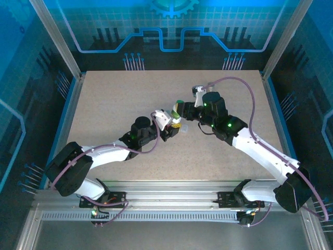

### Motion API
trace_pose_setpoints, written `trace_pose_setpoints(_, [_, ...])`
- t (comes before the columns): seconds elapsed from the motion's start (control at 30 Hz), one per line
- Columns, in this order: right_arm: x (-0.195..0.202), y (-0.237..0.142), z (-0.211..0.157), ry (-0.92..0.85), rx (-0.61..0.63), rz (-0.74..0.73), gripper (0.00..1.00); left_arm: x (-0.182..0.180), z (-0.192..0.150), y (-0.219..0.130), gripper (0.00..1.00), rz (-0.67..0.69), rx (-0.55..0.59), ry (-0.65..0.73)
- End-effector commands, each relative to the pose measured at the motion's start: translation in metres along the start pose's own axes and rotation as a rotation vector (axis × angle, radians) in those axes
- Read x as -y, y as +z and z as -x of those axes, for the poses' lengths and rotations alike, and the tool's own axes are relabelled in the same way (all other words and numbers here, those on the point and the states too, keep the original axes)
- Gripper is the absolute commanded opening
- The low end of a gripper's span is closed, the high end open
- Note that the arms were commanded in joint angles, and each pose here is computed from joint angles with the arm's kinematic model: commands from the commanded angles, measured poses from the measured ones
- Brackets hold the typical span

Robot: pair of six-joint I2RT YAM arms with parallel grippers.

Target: Sort the pills into containers

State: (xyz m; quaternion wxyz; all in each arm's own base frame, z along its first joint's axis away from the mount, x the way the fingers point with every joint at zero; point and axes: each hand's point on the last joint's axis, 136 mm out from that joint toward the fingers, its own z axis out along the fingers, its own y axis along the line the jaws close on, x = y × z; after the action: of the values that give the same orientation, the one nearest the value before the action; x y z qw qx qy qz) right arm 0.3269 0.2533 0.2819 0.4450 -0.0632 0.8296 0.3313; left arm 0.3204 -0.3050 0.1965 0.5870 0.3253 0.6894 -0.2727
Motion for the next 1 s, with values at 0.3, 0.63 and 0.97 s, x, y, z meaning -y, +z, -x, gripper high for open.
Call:
trace_pose_setpoints(0.3, [0.011,-0.012,0.008,-0.362,0.101,-0.138,0.05,0.053,0.012,0.007,0.0,-0.186,0.043,0.089])
trace_pose_setpoints(0.63, [0.019,-0.027,0.014,-0.538,0.102,-0.247,0.0,0.066,0.006,0.003,0.0,-0.251,0.043,0.09])
trace_pose_setpoints(0.97, [0.017,-0.035,0.016,-0.718,0.068,-0.314,0.0,0.071,0.005,-0.001,0.0,-0.282,0.027,0.1])
